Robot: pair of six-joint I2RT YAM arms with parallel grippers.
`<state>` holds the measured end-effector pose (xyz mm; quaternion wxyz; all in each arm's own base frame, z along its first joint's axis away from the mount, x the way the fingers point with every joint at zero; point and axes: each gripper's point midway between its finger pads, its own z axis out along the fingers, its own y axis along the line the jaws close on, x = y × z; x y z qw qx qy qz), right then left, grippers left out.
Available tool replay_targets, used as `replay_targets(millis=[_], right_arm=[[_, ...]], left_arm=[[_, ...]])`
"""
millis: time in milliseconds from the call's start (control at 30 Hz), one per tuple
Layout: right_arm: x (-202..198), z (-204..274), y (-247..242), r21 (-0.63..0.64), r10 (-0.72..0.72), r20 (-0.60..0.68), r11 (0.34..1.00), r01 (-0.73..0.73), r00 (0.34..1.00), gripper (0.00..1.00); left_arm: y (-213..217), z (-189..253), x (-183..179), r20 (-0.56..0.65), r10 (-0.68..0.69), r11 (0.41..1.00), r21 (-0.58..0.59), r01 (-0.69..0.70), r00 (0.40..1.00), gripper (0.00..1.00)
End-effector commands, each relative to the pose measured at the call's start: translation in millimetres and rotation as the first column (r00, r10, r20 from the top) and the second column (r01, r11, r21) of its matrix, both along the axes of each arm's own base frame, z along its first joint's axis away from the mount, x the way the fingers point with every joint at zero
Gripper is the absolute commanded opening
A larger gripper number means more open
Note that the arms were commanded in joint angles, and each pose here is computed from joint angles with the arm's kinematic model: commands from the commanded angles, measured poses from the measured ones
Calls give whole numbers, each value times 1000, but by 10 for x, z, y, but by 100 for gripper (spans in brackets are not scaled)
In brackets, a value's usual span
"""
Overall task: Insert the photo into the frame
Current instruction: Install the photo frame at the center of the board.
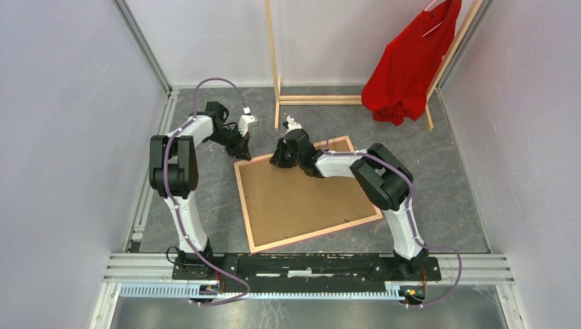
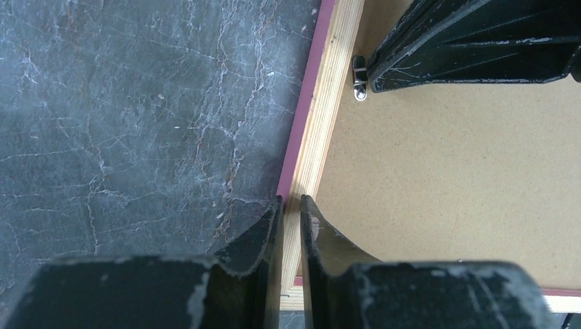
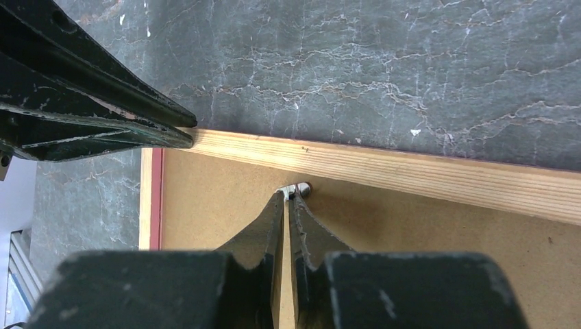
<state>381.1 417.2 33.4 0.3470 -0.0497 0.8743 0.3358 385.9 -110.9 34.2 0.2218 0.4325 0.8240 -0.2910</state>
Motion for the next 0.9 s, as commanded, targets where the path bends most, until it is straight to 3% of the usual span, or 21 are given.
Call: replay_targets(millis=[0, 533, 700, 867], right_arm=[[120, -31, 27, -8, -17, 22, 1000, 17, 1000, 11], [195, -41, 87, 28, -46, 21, 999, 46, 999, 11], [143, 99, 160, 105, 1, 33, 995, -4, 999, 13], [112, 243, -81, 131, -36, 48, 991, 30, 998, 16]], left_arm=[[68, -122, -59, -1, -39, 998, 41, 39, 999, 20], [104, -228, -193, -22, -67, 996, 63, 68, 998, 18], [110, -245, -224, -33, -71, 995, 65, 73, 997, 18], [149, -155, -190, -11, -59, 995, 78, 59, 998, 19]])
